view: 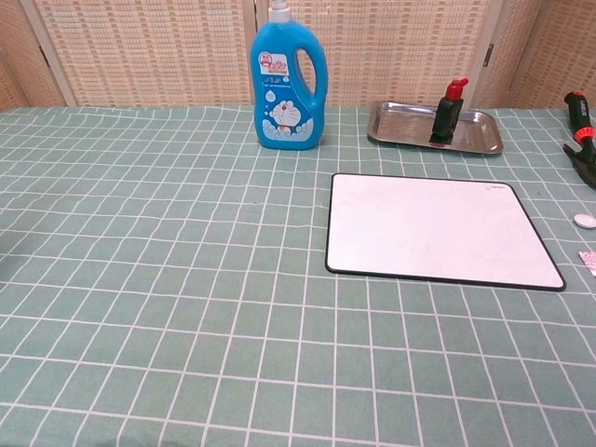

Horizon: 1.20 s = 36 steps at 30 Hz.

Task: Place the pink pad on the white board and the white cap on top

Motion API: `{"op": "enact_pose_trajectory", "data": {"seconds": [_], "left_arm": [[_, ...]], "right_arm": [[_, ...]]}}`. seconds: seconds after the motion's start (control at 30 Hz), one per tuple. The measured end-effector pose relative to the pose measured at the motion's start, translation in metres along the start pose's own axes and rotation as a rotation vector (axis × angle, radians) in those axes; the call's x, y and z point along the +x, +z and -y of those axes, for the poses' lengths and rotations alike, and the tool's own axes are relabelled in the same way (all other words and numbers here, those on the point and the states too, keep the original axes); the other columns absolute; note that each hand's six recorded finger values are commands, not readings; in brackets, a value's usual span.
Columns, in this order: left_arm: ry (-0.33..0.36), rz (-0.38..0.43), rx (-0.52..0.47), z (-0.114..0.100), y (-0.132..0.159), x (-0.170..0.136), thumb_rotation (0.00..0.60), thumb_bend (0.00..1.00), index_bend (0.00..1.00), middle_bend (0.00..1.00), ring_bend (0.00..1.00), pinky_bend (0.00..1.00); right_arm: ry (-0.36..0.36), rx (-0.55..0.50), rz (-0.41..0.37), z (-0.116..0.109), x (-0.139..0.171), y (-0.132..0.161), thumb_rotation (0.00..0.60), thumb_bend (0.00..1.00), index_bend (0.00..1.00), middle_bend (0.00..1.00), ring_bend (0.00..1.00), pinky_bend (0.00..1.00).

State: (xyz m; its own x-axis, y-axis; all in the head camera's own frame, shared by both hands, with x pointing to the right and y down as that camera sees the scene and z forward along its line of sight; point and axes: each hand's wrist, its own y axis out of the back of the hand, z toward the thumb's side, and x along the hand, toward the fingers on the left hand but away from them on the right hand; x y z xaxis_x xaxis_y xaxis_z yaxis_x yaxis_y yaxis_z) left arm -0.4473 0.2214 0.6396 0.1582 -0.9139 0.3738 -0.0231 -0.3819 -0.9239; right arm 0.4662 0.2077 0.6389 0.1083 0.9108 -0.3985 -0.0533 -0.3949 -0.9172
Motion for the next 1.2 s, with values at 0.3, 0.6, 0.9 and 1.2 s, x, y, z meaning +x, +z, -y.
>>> {"op": "enact_pose_trajectory", "data": {"seconds": [0.3, 0.6, 0.9, 1.2], "left_arm": [[-0.008, -0.002, 0.002, 0.002, -0.001, 0.001, 0.6, 0.18, 0.0, 0.0, 0.0, 0.0], [-0.003, 0.009, -0.009, -0.001, 0.004, -0.002, 0.6, 0.18, 0.0, 0.0, 0.0, 0.0], [-0.016, 0.005, -0.024, 0.0, 0.003, -0.002, 0.6, 0.18, 0.0, 0.0, 0.0, 0.0], [-0.036, 0.01, -0.037, 0.004, 0.005, 0.0, 0.6, 0.18, 0.0, 0.0, 0.0, 0.0]], "right_arm": [[0.0, -0.004, 0.042, -0.004, -0.001, -0.011, 0.36, 0.0, 0.01, 0.0, 0.0, 0.0], [0.019, 0.013, 0.058, -0.006, 0.001, -0.015, 0.36, 0.0, 0.01, 0.02, 0.0, 0.0], [0.095, 0.093, 0.102, -0.005, -0.009, -0.028, 0.359, 0.0, 0.04, 0.4, 0.33, 0.36], [0.232, 0.172, 0.108, 0.014, -0.027, -0.024, 0.4, 0.0, 0.2, 0.54, 0.46, 0.43]]}}
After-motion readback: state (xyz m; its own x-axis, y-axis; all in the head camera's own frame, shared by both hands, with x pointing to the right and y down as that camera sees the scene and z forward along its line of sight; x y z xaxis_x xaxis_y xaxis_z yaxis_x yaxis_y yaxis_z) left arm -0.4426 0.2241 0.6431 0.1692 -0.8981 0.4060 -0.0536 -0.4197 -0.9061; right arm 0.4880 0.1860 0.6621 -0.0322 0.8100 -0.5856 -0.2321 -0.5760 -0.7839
